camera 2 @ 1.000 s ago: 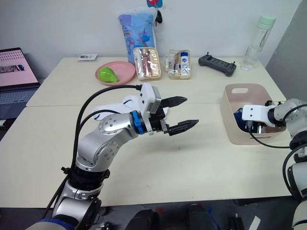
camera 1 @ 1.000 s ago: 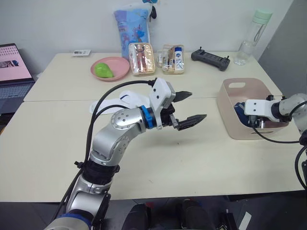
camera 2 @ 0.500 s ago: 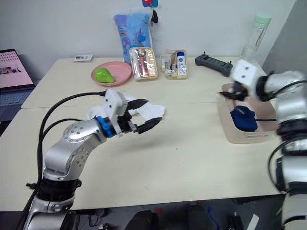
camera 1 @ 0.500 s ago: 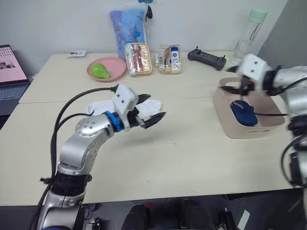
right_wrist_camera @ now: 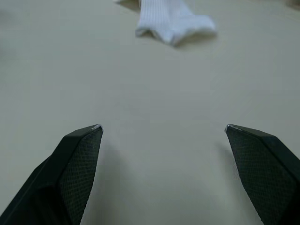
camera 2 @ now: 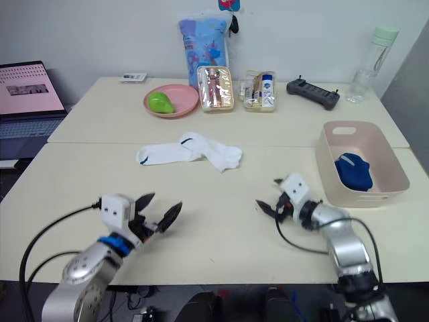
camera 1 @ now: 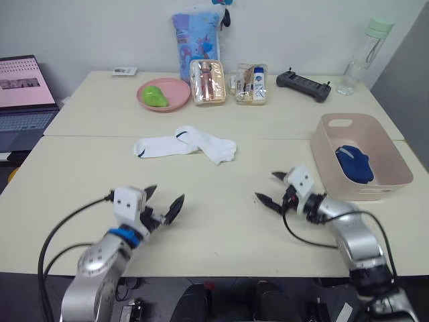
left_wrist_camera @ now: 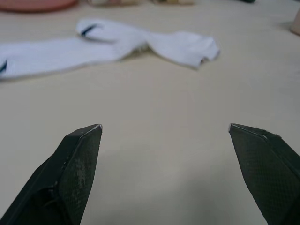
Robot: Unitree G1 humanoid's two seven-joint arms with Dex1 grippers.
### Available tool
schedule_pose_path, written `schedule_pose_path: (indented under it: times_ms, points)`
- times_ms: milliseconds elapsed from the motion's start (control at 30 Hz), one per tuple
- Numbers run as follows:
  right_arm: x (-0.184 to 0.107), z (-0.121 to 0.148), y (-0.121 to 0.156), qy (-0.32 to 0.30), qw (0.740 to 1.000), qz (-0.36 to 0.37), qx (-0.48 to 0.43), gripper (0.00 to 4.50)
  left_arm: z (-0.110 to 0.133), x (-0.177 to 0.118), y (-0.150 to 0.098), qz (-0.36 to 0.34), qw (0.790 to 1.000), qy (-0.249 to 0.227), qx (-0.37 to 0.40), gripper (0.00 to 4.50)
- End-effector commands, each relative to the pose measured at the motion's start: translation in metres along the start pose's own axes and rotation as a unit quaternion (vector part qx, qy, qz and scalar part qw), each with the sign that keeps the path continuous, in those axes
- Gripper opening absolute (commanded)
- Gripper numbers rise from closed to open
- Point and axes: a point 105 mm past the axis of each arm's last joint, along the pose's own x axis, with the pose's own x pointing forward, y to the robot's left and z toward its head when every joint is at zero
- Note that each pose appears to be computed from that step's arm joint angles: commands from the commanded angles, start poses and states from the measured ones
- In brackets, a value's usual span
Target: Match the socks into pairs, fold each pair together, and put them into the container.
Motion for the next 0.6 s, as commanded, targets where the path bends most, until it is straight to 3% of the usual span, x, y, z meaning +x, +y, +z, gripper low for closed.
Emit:
schedule_pose_path:
  times_ms: [33,267,400,600]
  points:
    - [-0.005,0.025,-0.001,-0.041,0.998,-0.01,-0.048,4.49,0.019,-0.006,0.0,0.016,0.999,-0.038,0.031,4.5]
    - [0.004,0.036,-0.005,-0.046,0.997,-0.012,-0.057,4.49,0.021,-0.006,-0.003,0.01,0.999,-0.041,0.035,4.5]
    - [0.028,0.053,-0.005,-0.064,0.998,0.003,-0.024,4.49,0.037,0.002,-0.008,-0.017,0.997,-0.061,0.038,4.5]
    - [0.087,0.066,-0.001,-0.042,0.998,0.023,0.035,4.49,0.076,0.016,-0.017,-0.052,0.991,-0.102,0.066,4.5]
